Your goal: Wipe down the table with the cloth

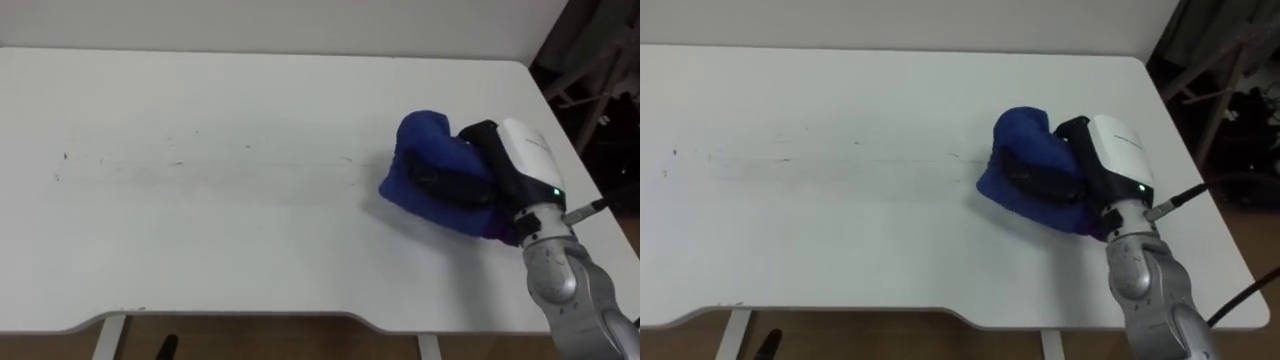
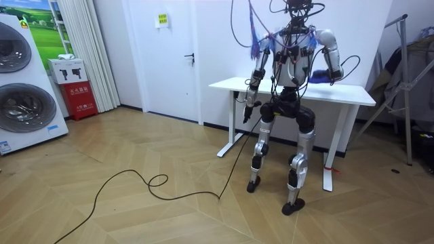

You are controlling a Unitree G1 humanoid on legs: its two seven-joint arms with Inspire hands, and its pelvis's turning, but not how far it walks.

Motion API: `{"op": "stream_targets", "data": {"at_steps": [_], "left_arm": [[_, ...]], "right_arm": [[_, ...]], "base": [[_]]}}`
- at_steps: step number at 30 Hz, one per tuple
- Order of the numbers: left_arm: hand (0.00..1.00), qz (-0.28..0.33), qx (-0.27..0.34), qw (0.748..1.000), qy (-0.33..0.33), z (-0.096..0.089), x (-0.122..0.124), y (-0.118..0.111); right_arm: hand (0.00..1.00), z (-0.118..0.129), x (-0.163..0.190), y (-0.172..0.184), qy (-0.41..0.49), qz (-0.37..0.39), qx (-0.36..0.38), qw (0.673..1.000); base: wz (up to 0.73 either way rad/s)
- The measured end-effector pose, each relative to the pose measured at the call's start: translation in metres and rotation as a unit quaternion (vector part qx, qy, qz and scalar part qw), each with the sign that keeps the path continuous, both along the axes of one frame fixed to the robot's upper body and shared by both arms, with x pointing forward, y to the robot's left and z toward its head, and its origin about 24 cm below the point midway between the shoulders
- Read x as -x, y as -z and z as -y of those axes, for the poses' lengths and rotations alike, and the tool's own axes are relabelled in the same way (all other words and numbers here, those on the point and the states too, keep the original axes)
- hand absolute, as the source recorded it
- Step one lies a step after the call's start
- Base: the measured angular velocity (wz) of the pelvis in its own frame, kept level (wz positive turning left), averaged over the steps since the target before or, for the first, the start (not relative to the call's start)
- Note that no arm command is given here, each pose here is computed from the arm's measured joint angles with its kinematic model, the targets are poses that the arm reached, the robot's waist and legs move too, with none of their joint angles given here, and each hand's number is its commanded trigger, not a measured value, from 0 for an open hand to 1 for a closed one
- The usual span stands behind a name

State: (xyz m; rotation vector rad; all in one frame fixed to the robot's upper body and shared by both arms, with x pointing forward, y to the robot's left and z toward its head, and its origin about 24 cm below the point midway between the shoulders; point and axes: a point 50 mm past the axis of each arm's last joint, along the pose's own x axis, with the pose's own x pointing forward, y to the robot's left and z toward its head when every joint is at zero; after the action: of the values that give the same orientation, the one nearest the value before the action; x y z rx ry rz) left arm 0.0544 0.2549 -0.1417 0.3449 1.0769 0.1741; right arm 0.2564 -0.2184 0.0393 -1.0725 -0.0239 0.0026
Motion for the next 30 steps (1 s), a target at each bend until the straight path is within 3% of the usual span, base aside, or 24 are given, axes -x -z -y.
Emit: {"op": "stream_targets", "data": {"at_steps": [9,15,23,30], "left_arm": [[0.00,0.001,-0.001,1.000,-0.001,-0.001,0.000,0.000],[0.00,0.000,-0.007,1.000,-0.018,-0.007,0.006,-0.001],[0.00,-0.001,-0.010,1.000,-0.028,-0.010,0.011,-0.002],[0.00,-0.004,-0.013,0.999,-0.035,-0.013,0.015,-0.003]], "right_arm": [[0.00,0.009,0.001,-0.004,0.015,0.014,-0.003,1.000],[0.00,0.031,0.004,-0.017,0.062,0.062,-0.014,0.996],[0.00,0.072,0.013,-0.037,0.153,0.134,-0.086,0.975],[0.00,0.090,0.029,-0.029,0.205,0.140,-0.098,0.964]], "base": [[0.00],[0.02],[-0.02],[-0.06]]}}
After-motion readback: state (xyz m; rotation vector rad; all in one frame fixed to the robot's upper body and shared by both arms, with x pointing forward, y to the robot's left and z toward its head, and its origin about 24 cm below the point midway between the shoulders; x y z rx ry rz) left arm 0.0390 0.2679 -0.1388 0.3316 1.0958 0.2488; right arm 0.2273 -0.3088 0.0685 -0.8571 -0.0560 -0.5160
